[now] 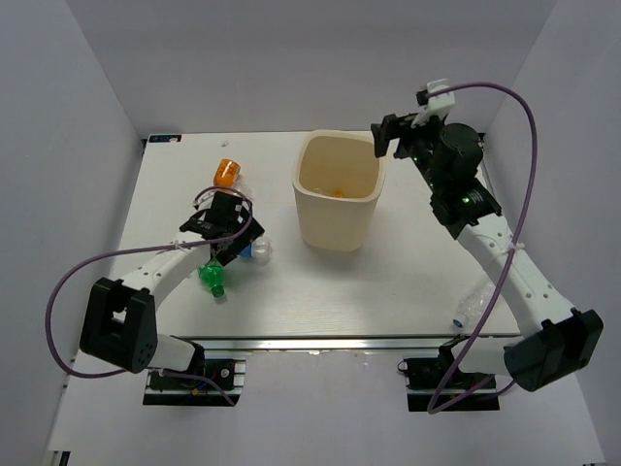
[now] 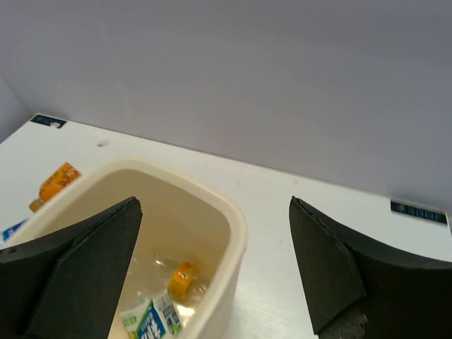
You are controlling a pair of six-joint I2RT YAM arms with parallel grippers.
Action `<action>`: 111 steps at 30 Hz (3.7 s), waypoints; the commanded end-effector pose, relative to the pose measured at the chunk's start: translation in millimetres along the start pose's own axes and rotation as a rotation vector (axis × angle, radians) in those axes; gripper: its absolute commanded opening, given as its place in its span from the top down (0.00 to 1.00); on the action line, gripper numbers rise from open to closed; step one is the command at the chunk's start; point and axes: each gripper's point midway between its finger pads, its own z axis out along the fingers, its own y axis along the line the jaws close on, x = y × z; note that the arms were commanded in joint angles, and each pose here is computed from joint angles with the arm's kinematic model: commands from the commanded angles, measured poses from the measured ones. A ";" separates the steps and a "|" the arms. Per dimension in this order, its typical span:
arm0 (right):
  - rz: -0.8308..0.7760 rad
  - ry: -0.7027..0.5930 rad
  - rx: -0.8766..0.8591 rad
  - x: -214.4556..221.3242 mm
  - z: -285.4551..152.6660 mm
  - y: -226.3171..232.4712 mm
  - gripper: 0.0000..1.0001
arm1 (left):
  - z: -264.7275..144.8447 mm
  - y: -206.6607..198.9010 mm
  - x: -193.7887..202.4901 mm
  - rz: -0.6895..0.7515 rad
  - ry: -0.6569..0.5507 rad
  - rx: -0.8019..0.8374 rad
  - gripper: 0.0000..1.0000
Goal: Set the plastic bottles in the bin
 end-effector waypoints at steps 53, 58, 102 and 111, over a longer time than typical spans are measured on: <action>0.591 0.556 1.186 251.8 -263.4 -210.1 0.11 | -184.8 -324.7 -49.9 0.741 -0.359 0.973 0.53; 0.598 0.547 1.241 257.6 -282.2 -212.8 0.11 | -169.9 -330.4 -34.6 0.791 -0.338 0.960 0.27; 0.277 0.011 0.265 41.6 -108.2 -145.8 0.76 | -99.3 -43.2 -256.2 -0.045 -0.647 0.100 0.02; -0.057 -0.222 -0.285 -71.1 -17.3 16.0 0.70 | -84.2 18.3 -197.8 -0.150 -0.510 -0.078 0.02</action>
